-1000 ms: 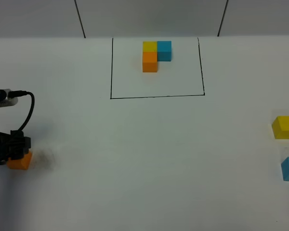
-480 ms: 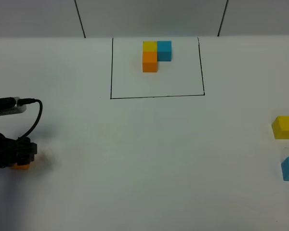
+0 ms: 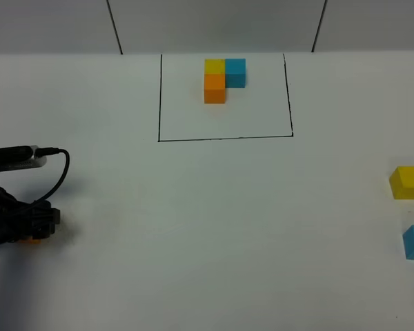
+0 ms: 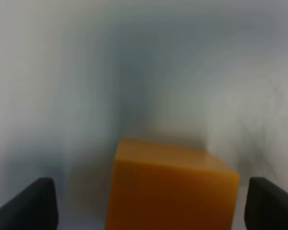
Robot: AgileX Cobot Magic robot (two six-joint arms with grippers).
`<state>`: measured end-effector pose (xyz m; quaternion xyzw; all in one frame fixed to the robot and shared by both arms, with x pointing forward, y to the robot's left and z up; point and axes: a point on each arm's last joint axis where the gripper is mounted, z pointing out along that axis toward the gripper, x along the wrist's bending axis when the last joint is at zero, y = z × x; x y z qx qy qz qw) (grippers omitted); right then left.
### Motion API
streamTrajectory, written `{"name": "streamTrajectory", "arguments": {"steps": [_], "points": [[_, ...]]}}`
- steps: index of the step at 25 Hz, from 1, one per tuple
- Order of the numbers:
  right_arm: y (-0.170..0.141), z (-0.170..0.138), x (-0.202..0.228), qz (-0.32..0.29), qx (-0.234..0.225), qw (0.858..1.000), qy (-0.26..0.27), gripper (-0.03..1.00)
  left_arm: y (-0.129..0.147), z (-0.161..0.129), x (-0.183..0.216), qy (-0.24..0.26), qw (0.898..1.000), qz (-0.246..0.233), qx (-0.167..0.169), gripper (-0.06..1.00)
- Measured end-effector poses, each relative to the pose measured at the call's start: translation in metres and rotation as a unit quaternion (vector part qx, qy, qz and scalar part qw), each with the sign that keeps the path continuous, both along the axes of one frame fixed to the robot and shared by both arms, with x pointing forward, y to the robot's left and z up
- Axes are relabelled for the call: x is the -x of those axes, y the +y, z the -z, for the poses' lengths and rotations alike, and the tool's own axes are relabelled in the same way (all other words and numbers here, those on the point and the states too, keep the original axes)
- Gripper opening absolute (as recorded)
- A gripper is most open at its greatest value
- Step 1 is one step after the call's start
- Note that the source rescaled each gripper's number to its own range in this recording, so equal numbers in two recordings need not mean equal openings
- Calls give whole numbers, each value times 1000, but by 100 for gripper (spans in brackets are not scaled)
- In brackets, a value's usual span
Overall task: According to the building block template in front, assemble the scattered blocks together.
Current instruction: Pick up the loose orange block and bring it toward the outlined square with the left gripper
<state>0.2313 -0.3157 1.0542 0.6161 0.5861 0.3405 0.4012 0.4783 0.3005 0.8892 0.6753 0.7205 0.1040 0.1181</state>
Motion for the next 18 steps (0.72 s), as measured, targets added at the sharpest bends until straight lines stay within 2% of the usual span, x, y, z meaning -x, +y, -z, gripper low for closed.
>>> {"name": "streamTrajectory", "arguments": {"steps": [2, 5, 8, 18], "points": [[0, 0, 0, 0, 0, 1000, 0, 0, 0, 1, 0, 0, 1000, 5, -2, 95], [0, 0, 0, 0, 0, 1000, 0, 0, 0, 1, -1, -4, 1000, 6, -2, 82], [0, 0, 0, 0, 0, 1000, 0, 0, 0, 1, -2, -7, 1000, 7, -3, 58], [0, 0, 0, 0, 0, 1000, 0, 0, 0, 1, -2, -8, 1000, 10, -4, 57]]}}
